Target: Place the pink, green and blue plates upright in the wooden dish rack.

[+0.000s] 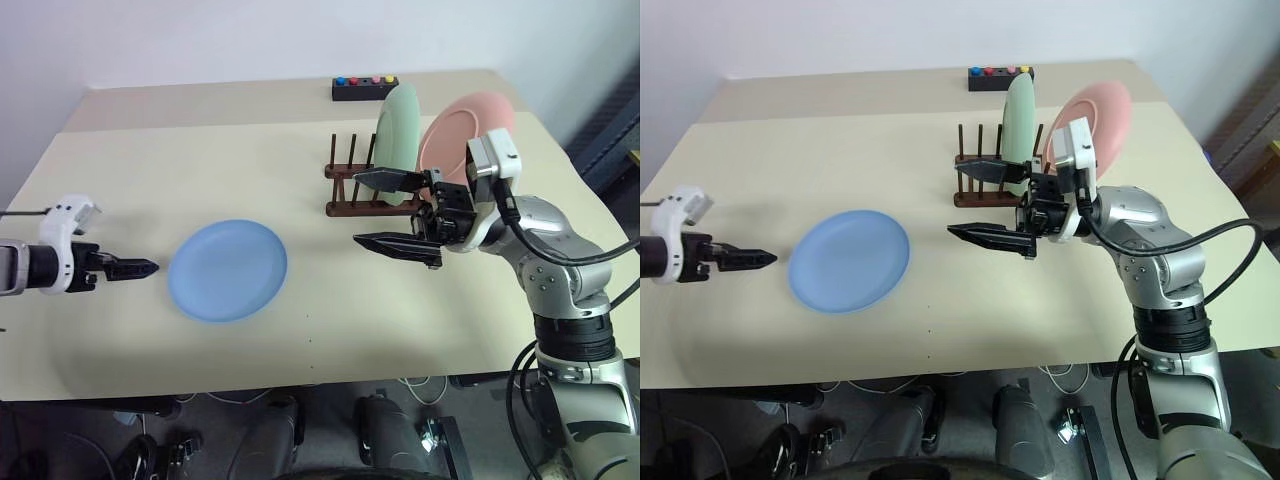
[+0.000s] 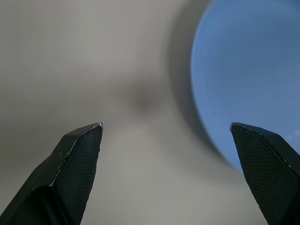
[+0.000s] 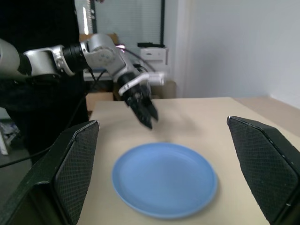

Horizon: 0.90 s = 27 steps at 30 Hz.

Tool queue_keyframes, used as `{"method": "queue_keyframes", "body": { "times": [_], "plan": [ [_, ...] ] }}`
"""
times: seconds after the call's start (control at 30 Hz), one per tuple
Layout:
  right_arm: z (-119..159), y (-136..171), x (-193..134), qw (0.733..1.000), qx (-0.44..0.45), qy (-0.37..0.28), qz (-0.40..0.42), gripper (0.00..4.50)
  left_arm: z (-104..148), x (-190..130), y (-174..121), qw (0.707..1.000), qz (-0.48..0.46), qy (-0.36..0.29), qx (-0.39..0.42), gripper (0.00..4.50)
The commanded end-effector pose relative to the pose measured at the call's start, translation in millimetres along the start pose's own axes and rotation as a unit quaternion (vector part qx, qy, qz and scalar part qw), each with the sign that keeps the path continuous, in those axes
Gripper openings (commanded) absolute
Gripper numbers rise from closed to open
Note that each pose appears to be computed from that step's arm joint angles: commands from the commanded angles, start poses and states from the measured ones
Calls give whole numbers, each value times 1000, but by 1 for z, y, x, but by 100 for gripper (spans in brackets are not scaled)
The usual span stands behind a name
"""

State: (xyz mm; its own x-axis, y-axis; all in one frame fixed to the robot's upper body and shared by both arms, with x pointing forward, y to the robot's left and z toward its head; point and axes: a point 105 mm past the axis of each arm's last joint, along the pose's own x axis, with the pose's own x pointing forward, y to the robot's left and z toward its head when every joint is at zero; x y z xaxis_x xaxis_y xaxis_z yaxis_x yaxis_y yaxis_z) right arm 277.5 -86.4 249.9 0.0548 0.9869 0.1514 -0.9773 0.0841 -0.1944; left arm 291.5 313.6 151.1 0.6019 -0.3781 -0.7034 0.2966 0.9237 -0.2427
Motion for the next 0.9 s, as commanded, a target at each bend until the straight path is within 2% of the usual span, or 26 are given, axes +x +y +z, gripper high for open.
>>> {"method": "queue_keyframes", "body": {
  "times": [0.03,0.23,0.27,0.33,0.4,0.53,0.57,0.6,0.77,0.9],
  "plan": [
    [11,0,4,1000,-21,-14,5,447,0,3,-1,999,5,15,-44,450],
    [8,-1,1,1000,-23,-7,-15,447,-9,28,-11,994,-20,41,-104,450],
    [8,-1,0,1000,-22,-7,-17,449,-14,34,-11,993,-19,50,-110,424],
    [7,-2,-1,999,-21,-3,-24,450,-24,46,-9,990,-9,65,-125,365],
    [5,-3,-2,999,-23,3,-31,450,-27,54,-12,989,-15,68,-131,272],
    [4,-3,-3,999,-24,7,-36,450,-8,55,-19,989,-33,27,-144,68],
    [4,-3,-3,999,-25,10,-37,450,-4,55,-20,989,-35,17,-145,24],
    [4,-3,-4,999,-26,11,-37,450,-1,55,-19,989,-35,10,-144,4],
    [1,-5,-1,998,-36,25,-36,450,23,52,-18,981,-51,-75,-174,4],
    [-2,-5,1,997,-50,40,-33,450,56,32,-13,953,-71,-217,-199,4]
  ]
}}
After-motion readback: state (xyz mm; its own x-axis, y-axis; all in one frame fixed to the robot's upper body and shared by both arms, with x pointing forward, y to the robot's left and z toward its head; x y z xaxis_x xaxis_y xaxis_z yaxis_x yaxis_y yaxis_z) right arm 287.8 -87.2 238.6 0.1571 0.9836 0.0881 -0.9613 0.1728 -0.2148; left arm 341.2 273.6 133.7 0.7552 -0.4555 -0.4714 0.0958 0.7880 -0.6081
